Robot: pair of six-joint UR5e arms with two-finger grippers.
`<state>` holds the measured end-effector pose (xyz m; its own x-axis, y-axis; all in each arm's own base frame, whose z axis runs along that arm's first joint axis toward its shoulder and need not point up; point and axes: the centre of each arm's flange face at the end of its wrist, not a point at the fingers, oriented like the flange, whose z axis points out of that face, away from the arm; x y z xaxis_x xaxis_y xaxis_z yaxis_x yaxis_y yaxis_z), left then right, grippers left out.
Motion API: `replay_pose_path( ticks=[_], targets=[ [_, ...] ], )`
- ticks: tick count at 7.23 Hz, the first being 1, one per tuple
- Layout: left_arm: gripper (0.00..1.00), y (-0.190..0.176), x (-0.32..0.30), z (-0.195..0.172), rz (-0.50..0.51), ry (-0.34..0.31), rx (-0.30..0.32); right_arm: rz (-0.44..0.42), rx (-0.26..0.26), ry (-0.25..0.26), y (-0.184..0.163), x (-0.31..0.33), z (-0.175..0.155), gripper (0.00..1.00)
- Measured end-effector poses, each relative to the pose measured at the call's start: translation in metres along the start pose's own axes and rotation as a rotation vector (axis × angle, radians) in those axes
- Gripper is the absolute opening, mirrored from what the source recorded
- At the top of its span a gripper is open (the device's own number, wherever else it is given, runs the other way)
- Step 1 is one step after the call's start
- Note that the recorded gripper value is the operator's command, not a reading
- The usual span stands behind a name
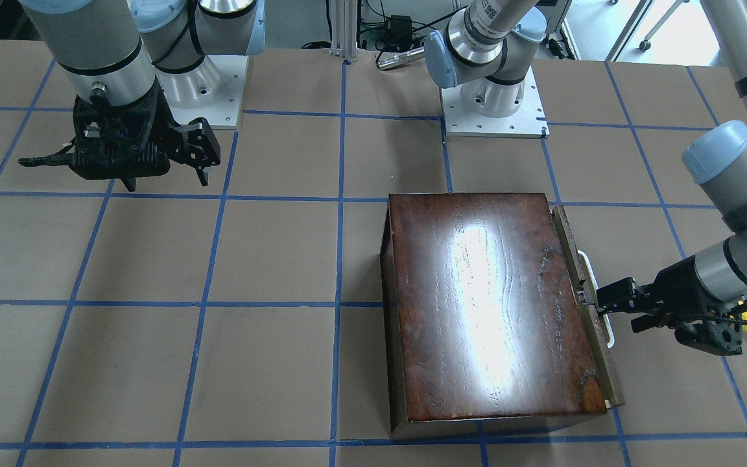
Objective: Open drawer and put corn inside
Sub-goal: 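Pull the drawer handle outward with the left gripper, opening the drawer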
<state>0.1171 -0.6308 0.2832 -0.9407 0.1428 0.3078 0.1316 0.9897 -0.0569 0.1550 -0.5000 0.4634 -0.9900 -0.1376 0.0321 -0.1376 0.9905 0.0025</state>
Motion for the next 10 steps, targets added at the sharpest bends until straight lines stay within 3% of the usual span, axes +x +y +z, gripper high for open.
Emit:
replay_pose_path(
  ticks=[10],
  targets=[
    [1.0,-0.005,-0.023,-0.006,0.068,-0.027,-0.005,0.0,0.0,0.0,0.0,0.0,0.0,1.0]
  ],
)
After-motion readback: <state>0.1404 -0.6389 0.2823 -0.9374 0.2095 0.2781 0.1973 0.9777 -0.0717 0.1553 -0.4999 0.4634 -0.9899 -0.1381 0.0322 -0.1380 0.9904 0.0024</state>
